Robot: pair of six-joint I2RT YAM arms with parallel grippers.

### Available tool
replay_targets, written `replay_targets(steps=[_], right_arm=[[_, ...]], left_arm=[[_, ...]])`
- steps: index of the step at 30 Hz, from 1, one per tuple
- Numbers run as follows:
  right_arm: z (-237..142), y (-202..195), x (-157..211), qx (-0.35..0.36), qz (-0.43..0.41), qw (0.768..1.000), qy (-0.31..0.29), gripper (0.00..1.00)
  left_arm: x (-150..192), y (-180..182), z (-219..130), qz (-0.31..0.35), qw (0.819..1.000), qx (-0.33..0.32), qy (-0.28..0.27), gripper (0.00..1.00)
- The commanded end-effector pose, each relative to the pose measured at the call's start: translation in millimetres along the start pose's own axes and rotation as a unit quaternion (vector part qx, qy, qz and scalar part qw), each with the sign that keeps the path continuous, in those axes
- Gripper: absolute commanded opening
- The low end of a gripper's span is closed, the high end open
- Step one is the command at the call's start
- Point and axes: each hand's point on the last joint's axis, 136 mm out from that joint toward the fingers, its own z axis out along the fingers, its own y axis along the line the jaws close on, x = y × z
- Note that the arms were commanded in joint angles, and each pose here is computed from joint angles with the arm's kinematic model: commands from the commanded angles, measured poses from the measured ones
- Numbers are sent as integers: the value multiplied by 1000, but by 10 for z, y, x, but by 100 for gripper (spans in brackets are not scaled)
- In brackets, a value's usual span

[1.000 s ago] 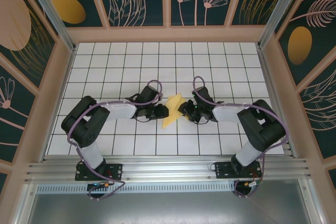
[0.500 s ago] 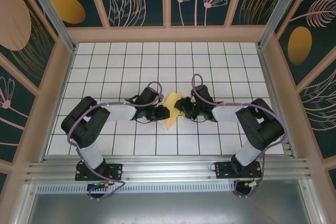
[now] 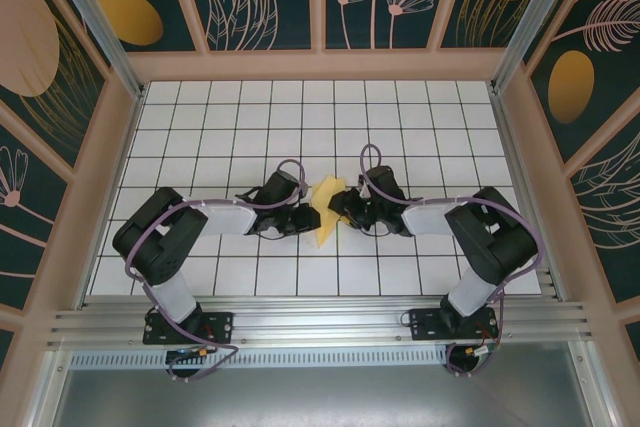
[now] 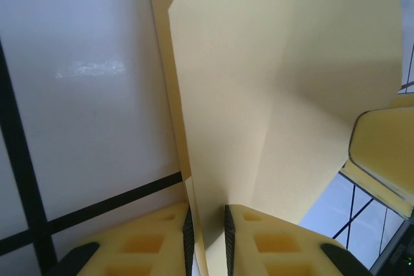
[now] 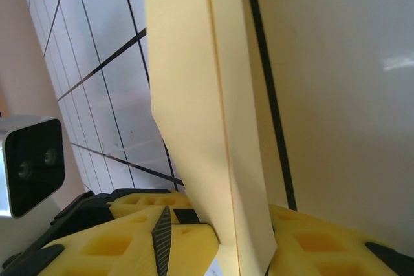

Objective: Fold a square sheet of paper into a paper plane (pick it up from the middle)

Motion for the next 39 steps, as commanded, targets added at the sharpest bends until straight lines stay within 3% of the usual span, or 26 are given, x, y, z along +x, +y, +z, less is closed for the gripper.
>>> replay_targets(steps=[1, 7, 15, 29, 34, 39], right_arm=[[72, 127, -20, -19, -42, 999, 7, 41], [187, 112, 12, -8, -71, 997, 36, 40], [257, 81, 25, -8, -95, 994, 47, 36], [353, 79, 56, -6, -121, 990, 69, 26], [318, 130, -6, 9, -129, 990, 60, 13], [143, 183, -146, 63, -153, 986, 28, 10]], left_arm=[[77, 0, -17, -6, 1000, -1, 9, 25], [58, 5, -107, -5, 1000, -4, -11, 29], [55, 64, -105, -7, 1000, -16, -14, 23], [-2, 102, -134, -4, 999, -30, -33, 24], [-101, 52, -323, 0, 996, -28, -80, 30], [-234, 65, -662, 2, 987, -40, -158, 35]])
